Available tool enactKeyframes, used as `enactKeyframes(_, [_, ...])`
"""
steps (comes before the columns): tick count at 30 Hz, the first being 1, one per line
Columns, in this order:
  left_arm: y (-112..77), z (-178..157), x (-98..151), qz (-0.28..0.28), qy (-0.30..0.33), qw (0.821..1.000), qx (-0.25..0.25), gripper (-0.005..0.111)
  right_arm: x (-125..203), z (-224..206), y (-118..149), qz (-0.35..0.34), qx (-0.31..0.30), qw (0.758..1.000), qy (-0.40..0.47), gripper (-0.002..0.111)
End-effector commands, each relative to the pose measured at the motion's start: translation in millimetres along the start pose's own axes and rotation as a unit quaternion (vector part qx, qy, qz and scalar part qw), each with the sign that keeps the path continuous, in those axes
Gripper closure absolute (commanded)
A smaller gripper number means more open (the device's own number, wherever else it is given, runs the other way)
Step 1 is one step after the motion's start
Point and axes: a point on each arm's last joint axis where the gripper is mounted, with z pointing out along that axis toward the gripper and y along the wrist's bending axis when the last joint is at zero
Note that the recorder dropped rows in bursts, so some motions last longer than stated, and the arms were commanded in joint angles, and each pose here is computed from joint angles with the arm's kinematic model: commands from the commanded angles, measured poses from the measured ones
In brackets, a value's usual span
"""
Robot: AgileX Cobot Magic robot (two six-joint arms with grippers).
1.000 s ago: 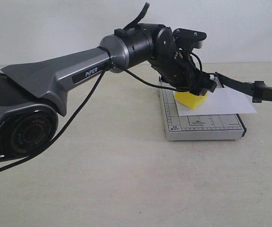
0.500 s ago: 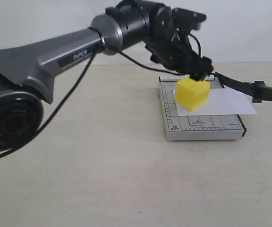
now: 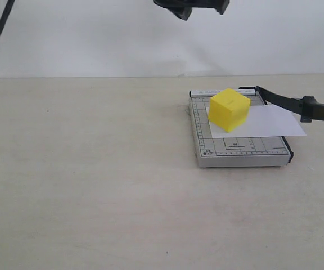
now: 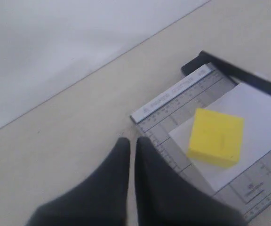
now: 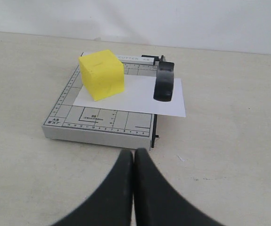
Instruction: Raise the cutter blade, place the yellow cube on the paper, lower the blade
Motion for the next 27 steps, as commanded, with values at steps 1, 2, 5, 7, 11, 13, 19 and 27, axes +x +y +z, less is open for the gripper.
enactKeyframes(1, [8.6,-24.9,-7.5,-0.016,-0.021,0.999,-0.024,0.102,-1.4,0.2,-0.1,0.000,0.000,1.000,-0.002,0.108])
enactKeyframes(2, [9.7,-31.2,-11.4,-0.018,-0.038,0.999,-0.022,0.102,-1.4,0.2,-0.1,0.000,0.000,1.000,-0.002,0.108])
enactKeyframes(5, [11.6,-44.7,-21.4,-0.022,-0.088,0.996,-0.017,0.102,-1.4,0.2,-0.1,0.000,0.000,1.000,-0.002,0.108])
enactKeyframes(7, [12.2,-49.8,-25.9,-0.016,-0.111,0.994,-0.016,0.102,-1.4,0.2,-0.1,0.000,0.000,1.000,-0.002,0.108])
enactKeyframes(11, [9.0,-59.2,-31.3,0.000,-0.153,0.988,-0.006,0.102,-1.4,0.2,-0.1,0.000,0.000,1.000,-0.002,0.108])
enactKeyframes(13, [6.2,-63.5,-30.8,0.000,-0.171,0.985,0.007,0.102,-1.4,0.2,-0.1,0.000,0.000,1.000,-0.002,0.108])
enactKeyframes(19, [-1.6,-72.3,-4.4,0.023,-0.213,0.976,0.034,0.102,-1.4,0.2,-0.1,0.000,0.000,1.000,-0.002,0.108])
enactKeyframes(27, [95.2,-87.5,158.2,-0.053,-0.188,0.980,-0.046,0.102,-1.4,0.2,-0.1,0.000,0.000,1.000,-0.002,0.108])
